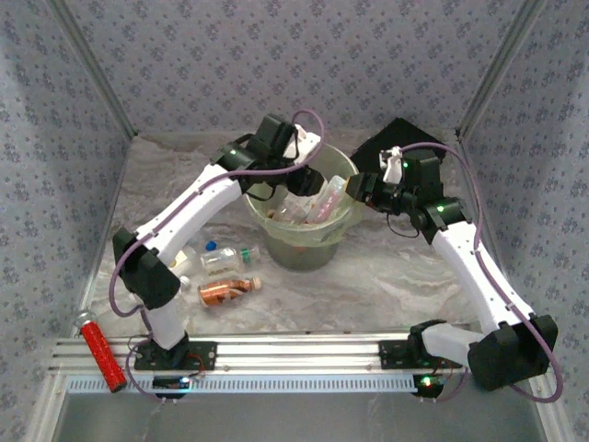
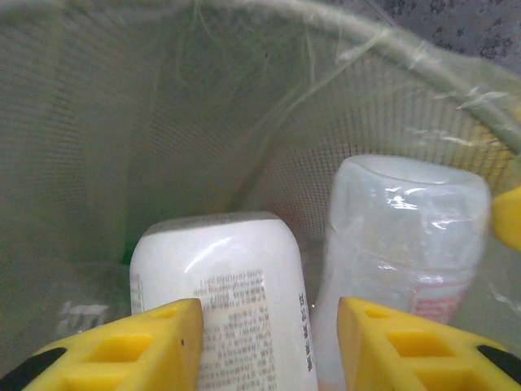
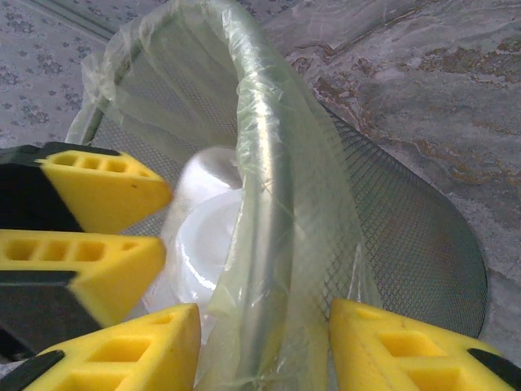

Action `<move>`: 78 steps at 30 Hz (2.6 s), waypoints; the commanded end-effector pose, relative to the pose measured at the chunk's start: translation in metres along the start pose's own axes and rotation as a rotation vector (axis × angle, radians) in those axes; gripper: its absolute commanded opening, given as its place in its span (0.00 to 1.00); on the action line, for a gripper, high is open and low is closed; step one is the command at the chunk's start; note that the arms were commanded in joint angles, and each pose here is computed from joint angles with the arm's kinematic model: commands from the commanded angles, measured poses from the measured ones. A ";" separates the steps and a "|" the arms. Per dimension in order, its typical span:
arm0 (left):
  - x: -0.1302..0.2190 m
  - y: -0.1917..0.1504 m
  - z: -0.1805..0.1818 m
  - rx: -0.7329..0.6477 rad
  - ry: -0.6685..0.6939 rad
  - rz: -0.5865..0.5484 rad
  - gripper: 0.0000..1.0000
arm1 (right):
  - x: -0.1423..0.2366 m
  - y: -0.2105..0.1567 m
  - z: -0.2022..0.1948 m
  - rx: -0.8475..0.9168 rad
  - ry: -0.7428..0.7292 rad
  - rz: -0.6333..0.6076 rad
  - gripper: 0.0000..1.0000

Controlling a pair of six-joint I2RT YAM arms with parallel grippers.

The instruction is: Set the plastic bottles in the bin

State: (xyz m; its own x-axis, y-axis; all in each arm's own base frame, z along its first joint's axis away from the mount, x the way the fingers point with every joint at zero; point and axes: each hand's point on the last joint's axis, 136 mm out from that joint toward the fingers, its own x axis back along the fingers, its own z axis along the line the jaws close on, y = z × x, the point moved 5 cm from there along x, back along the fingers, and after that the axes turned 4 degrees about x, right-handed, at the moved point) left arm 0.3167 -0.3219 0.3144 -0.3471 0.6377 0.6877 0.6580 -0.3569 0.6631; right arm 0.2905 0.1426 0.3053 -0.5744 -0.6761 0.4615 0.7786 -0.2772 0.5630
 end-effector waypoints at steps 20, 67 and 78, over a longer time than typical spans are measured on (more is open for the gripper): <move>0.046 0.014 -0.006 -0.065 0.050 -0.111 0.72 | -0.012 -0.004 0.006 0.025 -0.001 0.027 0.46; 0.142 -0.314 0.182 1.587 0.654 -0.459 1.00 | -0.039 -0.005 0.004 0.090 -0.002 0.095 0.46; 0.132 -0.317 0.205 1.623 0.672 -0.506 0.99 | -0.041 -0.007 0.003 0.089 0.000 0.103 0.46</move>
State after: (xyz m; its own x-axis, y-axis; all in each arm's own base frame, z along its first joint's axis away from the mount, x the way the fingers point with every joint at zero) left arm 0.1905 0.0117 0.1315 -0.5669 -0.0255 0.8234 0.2378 0.9519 0.1931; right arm 0.3134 0.1719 0.2946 -0.5322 -0.7008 0.4750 0.7791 -0.1858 0.5988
